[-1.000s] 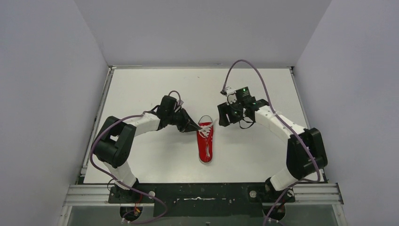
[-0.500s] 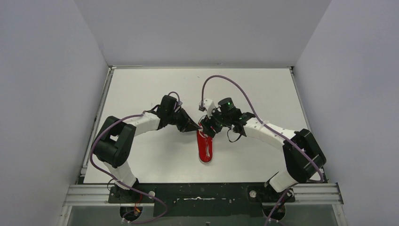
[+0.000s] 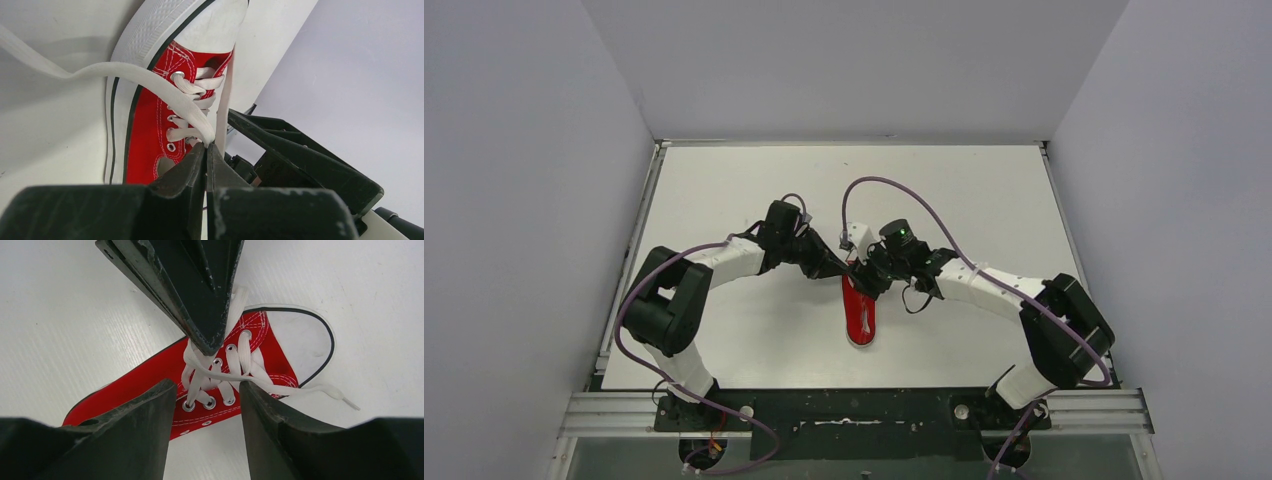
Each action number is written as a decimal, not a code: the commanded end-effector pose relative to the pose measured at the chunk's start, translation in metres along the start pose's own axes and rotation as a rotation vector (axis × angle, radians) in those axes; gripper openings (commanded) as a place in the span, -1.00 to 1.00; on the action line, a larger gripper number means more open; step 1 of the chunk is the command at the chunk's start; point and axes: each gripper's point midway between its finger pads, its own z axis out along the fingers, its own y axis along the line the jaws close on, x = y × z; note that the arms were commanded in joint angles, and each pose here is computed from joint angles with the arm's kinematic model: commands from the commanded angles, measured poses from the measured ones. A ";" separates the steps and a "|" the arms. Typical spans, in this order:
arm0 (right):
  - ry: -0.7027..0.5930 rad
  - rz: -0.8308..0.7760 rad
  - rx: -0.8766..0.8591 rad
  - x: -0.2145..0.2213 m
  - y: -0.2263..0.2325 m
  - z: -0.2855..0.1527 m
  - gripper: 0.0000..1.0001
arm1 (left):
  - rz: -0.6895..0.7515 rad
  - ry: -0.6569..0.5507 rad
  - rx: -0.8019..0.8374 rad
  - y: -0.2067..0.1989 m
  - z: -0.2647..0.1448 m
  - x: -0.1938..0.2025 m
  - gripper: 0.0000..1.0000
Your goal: Tie the shoes
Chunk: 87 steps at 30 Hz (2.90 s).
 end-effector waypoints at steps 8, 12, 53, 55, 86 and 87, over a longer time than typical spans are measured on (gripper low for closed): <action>-0.124 -0.012 0.093 -0.033 -0.016 0.007 -0.05 | 0.041 -0.020 0.103 -0.034 -0.011 -0.003 -1.00; -0.110 -0.019 0.070 -0.032 -0.014 0.012 -0.20 | 0.034 -0.024 0.107 -0.035 -0.011 -0.004 -1.00; -0.387 0.518 -0.199 -0.045 -0.026 -0.017 0.13 | 0.005 -0.006 0.129 -0.034 -0.008 -0.003 -1.00; -0.372 0.502 -0.219 -0.045 -0.025 -0.014 0.13 | 0.004 -0.006 0.130 -0.035 -0.008 -0.002 -1.00; -0.293 0.300 -0.222 -0.054 -0.011 -0.002 0.12 | -0.018 -0.015 0.146 -0.033 -0.008 -0.009 -1.00; -0.291 0.301 -0.224 -0.053 -0.011 -0.001 0.12 | -0.017 -0.016 0.148 -0.035 -0.008 -0.009 -1.00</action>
